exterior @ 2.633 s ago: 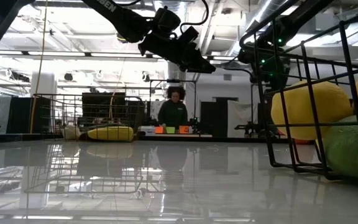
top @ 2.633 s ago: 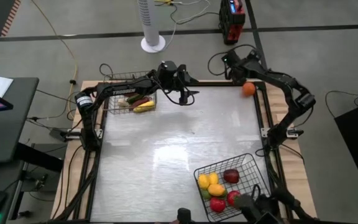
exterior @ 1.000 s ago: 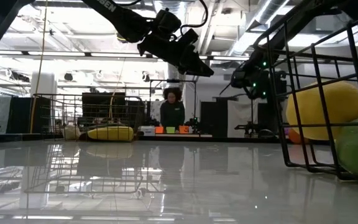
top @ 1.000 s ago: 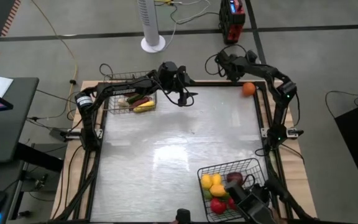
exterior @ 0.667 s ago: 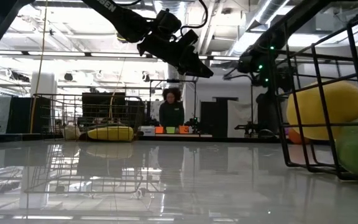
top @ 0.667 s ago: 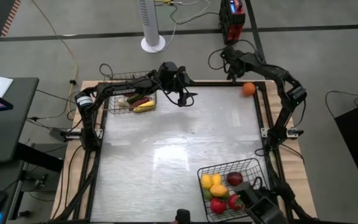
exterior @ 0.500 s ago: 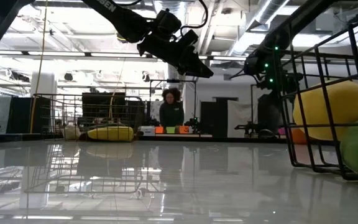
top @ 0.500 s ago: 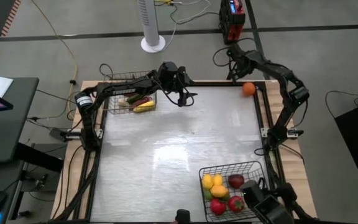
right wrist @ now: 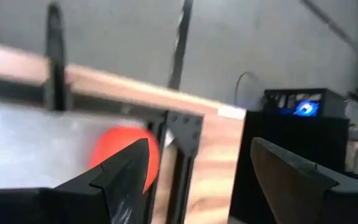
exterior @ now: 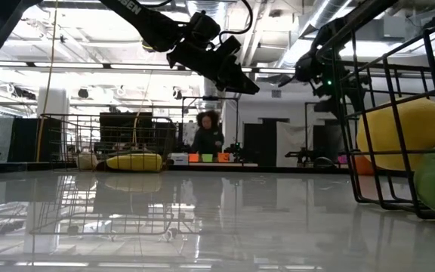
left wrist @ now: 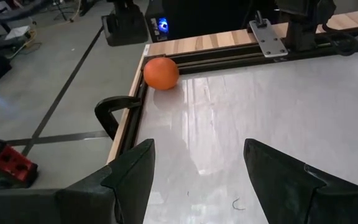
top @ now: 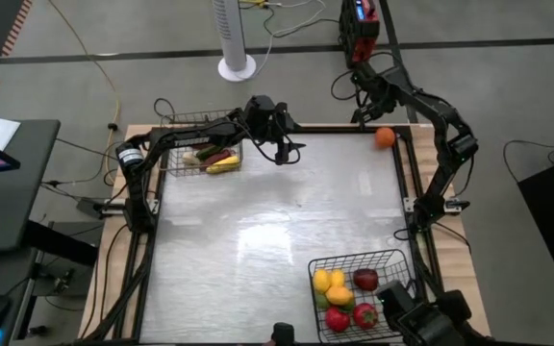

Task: Sort produce into baskets
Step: Move the bottom wire basket to the center of the table

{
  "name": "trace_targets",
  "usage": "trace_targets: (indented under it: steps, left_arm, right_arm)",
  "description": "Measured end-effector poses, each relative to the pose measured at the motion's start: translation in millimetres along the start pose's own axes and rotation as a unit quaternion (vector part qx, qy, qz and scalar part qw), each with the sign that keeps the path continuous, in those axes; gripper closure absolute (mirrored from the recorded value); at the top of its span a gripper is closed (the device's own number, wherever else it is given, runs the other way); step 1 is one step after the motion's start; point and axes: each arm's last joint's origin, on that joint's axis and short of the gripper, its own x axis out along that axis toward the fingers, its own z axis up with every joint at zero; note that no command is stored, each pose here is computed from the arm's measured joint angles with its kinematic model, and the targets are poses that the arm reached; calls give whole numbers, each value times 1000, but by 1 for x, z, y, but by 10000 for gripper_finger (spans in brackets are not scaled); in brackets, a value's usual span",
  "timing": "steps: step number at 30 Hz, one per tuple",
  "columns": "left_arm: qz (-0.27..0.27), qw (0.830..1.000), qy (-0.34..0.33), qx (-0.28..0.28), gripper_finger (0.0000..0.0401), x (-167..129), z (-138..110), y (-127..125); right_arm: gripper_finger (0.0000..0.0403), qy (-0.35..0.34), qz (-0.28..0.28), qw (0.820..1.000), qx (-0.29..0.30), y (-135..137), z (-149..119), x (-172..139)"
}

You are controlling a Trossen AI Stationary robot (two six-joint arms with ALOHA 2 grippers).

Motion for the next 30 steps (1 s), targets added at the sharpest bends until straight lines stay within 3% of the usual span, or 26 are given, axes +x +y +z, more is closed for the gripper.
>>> trace_targets:
  steps: [6,10,20,25,30]
  left_arm:
    - [0,1000,0,0,166,0,0,0]
    - [-1,1000,1,-1,166,0,0,0]
    - [-5,1000,9,-1,166,-5,2,-1]
    - [-9,1000,11,-4,166,-8,4,-2]
    - [-12,1000,8,-2,166,-9,6,-3]
  right_arm:
    - [95,53,87,995,18,1,-6,-4]
    - [95,134,131,981,58,2,-19,-6]
    - [95,183,100,977,49,14,-30,11]
    - [95,222,138,965,22,32,-34,33]
    - [95,211,155,964,50,23,-31,35]
